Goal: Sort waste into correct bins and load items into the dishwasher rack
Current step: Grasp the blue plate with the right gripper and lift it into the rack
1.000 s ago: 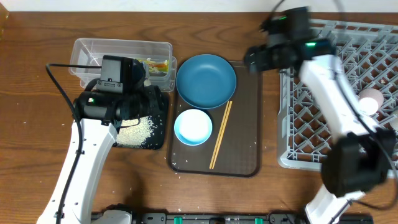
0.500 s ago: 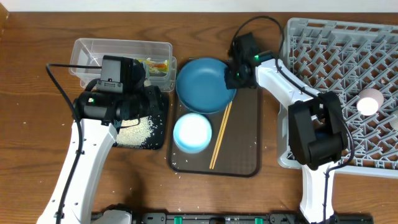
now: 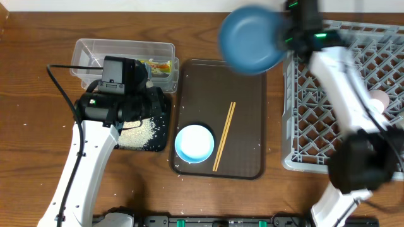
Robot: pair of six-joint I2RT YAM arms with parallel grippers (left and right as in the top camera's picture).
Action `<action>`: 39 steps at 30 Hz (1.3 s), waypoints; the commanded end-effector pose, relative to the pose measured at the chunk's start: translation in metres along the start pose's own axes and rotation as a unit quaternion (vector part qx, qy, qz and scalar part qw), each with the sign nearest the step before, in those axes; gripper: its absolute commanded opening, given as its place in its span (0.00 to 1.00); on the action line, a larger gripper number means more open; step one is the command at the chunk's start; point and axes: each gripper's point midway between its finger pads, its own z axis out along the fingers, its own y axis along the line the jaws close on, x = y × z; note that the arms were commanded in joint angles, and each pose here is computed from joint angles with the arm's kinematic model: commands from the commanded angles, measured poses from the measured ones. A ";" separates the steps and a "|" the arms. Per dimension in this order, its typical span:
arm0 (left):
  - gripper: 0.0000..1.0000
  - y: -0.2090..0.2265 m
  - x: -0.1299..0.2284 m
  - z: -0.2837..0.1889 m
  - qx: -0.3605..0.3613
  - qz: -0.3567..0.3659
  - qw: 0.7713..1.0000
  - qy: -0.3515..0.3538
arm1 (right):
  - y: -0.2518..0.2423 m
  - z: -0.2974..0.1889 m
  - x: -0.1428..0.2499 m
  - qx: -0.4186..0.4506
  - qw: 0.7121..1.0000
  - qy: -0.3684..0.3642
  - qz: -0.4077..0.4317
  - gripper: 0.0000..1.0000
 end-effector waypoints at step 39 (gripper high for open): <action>0.44 0.004 -0.002 0.002 -0.007 0.006 1.000 -0.003 | -0.429 -0.058 0.018 0.582 0.783 0.126 -0.179 0.01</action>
